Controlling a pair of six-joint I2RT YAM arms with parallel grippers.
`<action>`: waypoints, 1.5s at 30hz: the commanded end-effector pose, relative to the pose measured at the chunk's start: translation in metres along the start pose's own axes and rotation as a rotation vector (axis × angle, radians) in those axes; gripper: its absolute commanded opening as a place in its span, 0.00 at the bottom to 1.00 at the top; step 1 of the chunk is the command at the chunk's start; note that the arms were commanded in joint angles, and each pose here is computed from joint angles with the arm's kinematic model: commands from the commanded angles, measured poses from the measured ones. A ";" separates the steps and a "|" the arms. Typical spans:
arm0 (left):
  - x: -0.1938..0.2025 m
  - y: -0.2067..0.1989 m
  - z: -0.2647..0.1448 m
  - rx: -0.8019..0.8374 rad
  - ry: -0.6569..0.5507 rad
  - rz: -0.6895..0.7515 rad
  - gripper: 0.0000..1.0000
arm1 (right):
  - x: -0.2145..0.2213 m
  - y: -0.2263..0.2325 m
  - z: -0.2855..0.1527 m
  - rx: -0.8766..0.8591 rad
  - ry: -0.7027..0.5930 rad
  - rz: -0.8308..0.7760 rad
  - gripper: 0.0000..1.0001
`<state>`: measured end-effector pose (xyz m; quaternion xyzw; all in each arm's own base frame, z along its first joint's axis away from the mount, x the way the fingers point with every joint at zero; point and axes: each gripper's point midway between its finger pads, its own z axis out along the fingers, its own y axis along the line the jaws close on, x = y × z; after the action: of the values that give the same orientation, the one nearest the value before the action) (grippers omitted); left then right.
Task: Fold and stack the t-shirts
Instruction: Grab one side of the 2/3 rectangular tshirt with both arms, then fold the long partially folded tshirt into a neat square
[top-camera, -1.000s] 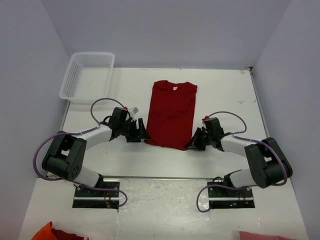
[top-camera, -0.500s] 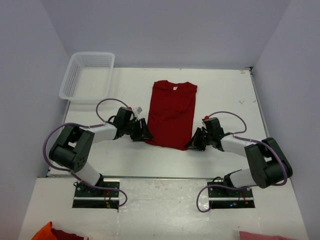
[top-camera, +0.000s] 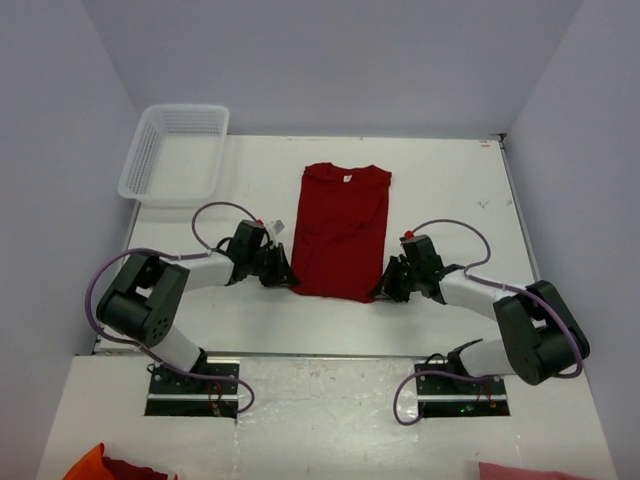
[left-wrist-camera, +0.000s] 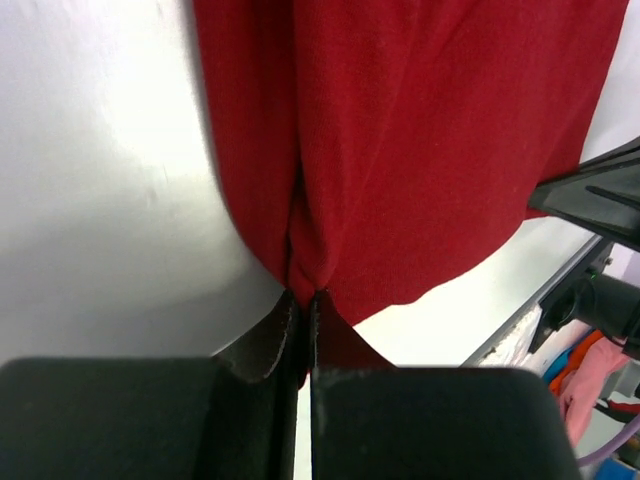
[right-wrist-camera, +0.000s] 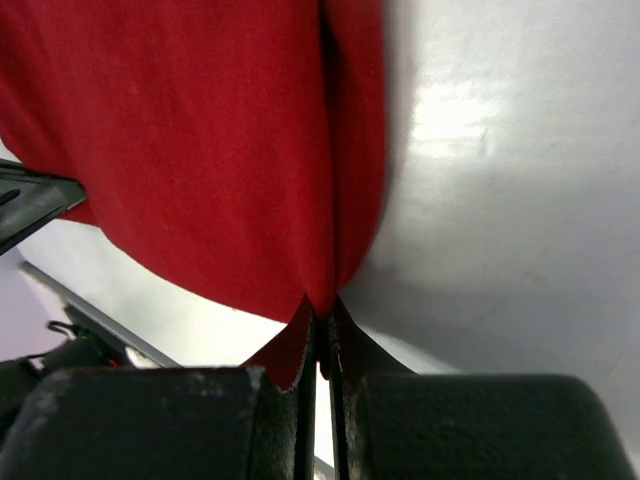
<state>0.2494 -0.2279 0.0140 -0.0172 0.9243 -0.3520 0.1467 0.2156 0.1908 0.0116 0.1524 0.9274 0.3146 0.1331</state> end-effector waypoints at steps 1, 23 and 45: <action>0.021 0.000 -0.009 -0.024 0.012 0.010 0.00 | -0.006 -0.003 -0.010 0.110 -0.065 -0.085 0.00; 0.101 -0.017 -0.061 0.009 0.028 0.057 0.00 | 0.036 0.009 -0.077 0.081 -0.158 -0.204 0.00; 0.029 -0.067 -0.108 -0.087 -0.178 0.167 0.00 | 0.020 0.055 -0.125 0.122 -0.314 -0.313 0.00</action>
<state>0.1480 -0.2139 0.0874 0.0158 0.9257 -0.3302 0.1840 0.1349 0.1807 0.1000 0.0519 0.9374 0.2429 0.2440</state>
